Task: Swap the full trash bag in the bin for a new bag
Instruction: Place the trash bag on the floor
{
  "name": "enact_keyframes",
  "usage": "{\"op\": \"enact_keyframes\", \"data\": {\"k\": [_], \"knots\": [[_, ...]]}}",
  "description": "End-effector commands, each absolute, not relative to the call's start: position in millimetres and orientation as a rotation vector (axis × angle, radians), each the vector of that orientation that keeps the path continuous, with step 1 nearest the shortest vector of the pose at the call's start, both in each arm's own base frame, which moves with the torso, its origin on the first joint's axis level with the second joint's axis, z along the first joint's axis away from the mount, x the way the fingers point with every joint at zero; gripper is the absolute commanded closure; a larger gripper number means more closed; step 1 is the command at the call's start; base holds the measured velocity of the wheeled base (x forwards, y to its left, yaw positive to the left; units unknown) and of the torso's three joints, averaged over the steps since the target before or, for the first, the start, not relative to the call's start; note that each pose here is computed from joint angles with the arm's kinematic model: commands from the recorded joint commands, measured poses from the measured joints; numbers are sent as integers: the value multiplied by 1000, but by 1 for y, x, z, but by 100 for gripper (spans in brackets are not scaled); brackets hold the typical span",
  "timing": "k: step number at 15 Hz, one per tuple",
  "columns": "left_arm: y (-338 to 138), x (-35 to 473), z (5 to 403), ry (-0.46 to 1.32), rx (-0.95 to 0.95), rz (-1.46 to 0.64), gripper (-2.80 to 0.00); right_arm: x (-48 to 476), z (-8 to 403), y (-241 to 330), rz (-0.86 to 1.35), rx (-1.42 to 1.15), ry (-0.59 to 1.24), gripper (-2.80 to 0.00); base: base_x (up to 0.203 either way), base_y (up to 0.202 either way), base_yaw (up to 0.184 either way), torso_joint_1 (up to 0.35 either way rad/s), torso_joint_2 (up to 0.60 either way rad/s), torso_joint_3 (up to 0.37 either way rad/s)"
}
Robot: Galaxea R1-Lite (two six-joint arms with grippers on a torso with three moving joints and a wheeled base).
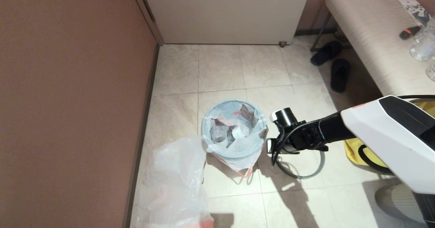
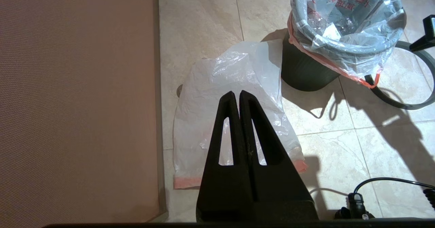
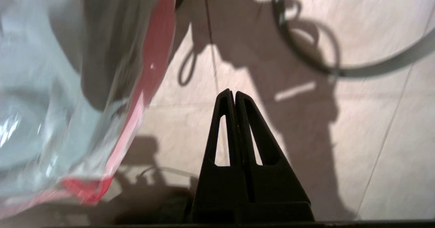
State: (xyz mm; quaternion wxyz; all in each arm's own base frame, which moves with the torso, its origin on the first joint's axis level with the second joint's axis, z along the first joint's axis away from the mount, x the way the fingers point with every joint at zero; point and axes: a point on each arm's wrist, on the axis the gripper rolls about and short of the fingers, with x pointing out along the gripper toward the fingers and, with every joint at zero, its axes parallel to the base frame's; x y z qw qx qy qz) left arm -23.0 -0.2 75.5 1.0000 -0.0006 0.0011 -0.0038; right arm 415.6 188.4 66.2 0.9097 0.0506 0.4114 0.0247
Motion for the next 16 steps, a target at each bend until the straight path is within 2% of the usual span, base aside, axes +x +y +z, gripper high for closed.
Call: {"op": "enact_keyframes", "data": {"k": [1, 4, 8, 9, 16], "knots": [[0, -23, 75, 3, -2, -8, 0, 390, 82, 205, 13, 276, 875, 0, 0, 0, 0, 0, 0, 0], [0, -23, 75, 3, -2, -8, 0, 366, 83, 229, 52, 302, 962, 0, 0, 0, 0, 0, 0, 0], [0, -23, 75, 4, -2, -8, 0, 346, 76, 254, -7, 438, 1025, 0, 0, 0, 0, 0, 0, 0], [0, -23, 75, 3, -2, -8, 0, 345, 69, 258, -16, 444, 1039, -280, 0, 0, 0, 0, 0, 0], [0, -23, 75, 3, -2, -8, 0, 354, 26, 271, -74, 446, 1087, -280, 0, 0, 0, 0, 0, 0]]}}
